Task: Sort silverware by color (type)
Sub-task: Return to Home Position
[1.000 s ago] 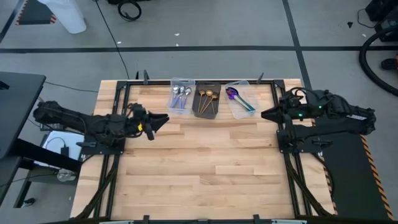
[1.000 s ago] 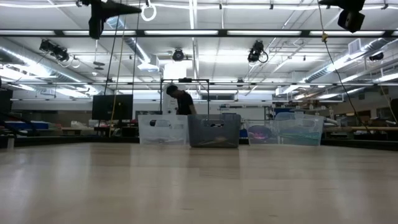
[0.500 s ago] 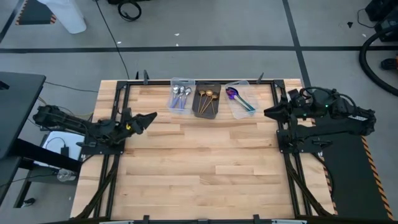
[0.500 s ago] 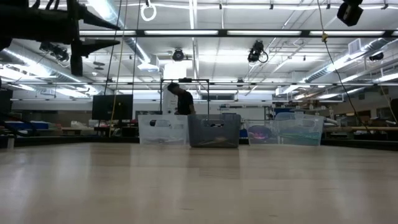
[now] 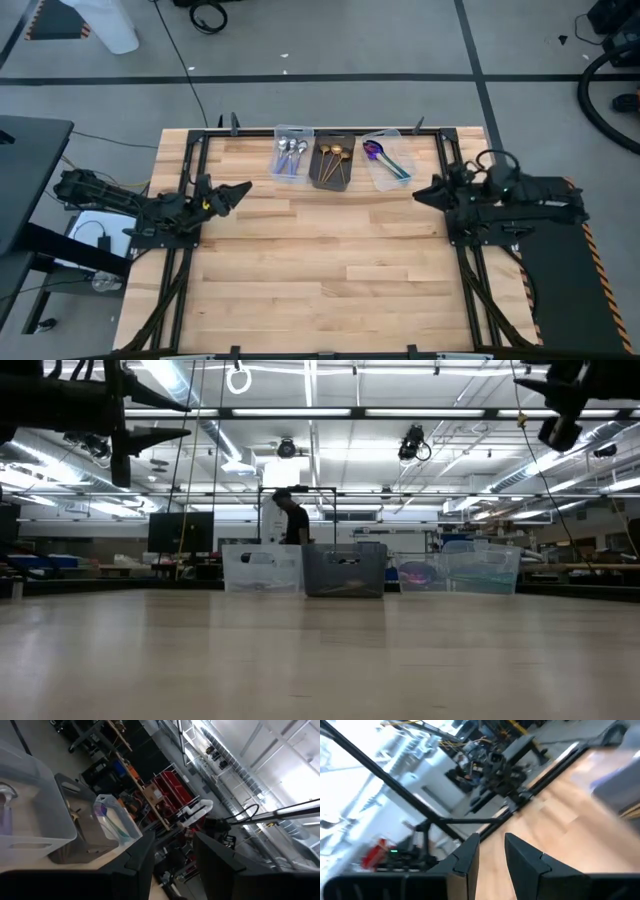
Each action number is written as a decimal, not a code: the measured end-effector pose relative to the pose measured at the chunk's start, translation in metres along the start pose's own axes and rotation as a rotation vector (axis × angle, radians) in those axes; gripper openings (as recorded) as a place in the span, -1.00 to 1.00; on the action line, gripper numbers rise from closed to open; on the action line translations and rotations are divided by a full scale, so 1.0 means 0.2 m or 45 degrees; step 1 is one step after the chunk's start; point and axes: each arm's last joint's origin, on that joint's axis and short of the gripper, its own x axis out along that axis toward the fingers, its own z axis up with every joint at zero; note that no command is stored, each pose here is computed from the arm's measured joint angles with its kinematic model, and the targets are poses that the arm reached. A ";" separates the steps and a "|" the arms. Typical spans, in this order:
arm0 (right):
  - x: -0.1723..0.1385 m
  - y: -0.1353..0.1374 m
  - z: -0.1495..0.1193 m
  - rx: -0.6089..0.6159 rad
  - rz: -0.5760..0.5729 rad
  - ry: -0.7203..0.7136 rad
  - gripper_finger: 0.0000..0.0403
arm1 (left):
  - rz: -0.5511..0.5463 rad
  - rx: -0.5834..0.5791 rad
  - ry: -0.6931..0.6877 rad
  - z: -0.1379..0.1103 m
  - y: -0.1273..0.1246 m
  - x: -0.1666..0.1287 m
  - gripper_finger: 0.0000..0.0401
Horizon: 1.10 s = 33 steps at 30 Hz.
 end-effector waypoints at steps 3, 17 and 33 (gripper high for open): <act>0.00 -0.06 -0.07 0.118 0.067 0.014 -0.49 | 0.022 0.024 0.018 -0.01 0.01 0.00 -0.30; 0.03 -0.21 -0.22 0.227 0.019 0.030 -0.49 | 0.110 0.013 0.118 -0.05 0.06 0.00 -0.30; 0.07 -0.32 -0.34 0.041 -0.029 0.166 -0.49 | -0.001 0.056 0.495 -0.11 0.08 -0.02 -0.29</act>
